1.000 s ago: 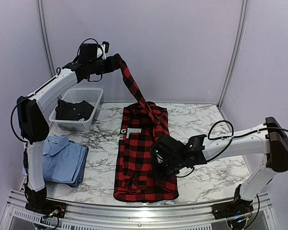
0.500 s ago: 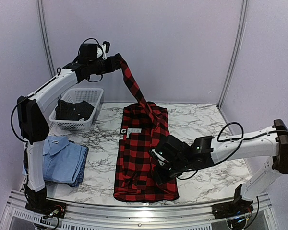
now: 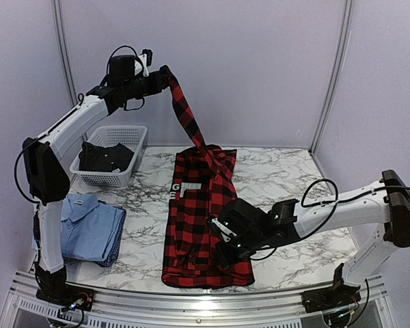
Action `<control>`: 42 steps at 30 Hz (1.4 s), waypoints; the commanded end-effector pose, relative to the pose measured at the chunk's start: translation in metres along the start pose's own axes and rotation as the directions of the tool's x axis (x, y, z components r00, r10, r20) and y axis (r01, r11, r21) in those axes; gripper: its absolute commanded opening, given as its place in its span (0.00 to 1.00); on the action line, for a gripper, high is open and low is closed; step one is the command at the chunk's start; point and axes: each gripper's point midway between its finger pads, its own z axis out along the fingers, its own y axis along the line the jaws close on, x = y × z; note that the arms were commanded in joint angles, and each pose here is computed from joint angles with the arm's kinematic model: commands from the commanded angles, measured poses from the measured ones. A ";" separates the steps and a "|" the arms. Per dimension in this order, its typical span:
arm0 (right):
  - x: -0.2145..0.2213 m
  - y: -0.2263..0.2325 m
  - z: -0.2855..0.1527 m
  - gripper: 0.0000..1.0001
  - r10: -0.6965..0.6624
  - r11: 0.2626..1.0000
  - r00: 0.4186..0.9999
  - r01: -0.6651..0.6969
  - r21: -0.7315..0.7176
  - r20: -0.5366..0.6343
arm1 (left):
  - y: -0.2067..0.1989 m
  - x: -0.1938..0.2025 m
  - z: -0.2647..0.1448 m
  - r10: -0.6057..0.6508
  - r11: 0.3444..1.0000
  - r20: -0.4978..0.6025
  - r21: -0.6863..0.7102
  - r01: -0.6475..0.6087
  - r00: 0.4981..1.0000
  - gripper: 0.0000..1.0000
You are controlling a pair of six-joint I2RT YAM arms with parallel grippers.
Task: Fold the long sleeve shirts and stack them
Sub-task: Fold the 1/3-folded shirt at the center of the board.
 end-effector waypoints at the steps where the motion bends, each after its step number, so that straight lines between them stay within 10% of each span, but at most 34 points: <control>1: -0.016 0.018 0.006 0.00 -0.024 0.999 0.999 0.025 -0.037 0.022 | 0.008 -0.006 0.004 0.026 1.000 0.040 -0.016 -0.026 0.999 0.00; 12: -0.034 0.014 0.011 0.00 0.033 0.998 0.998 -0.030 -0.051 0.055 | 0.027 0.068 0.016 0.004 1.000 -0.124 -0.028 -0.007 0.992 0.00; 32: -0.010 0.003 0.019 0.00 0.033 0.998 0.999 -0.033 -0.060 -0.006 | 0.008 0.075 0.012 0.000 0.998 -0.157 0.057 0.009 0.988 0.00; 42: -0.051 -0.021 -0.036 0.53 0.071 0.997 0.977 -0.073 0.005 0.200 | -0.041 0.106 -0.007 0.070 0.952 -0.261 0.306 0.014 0.963 0.03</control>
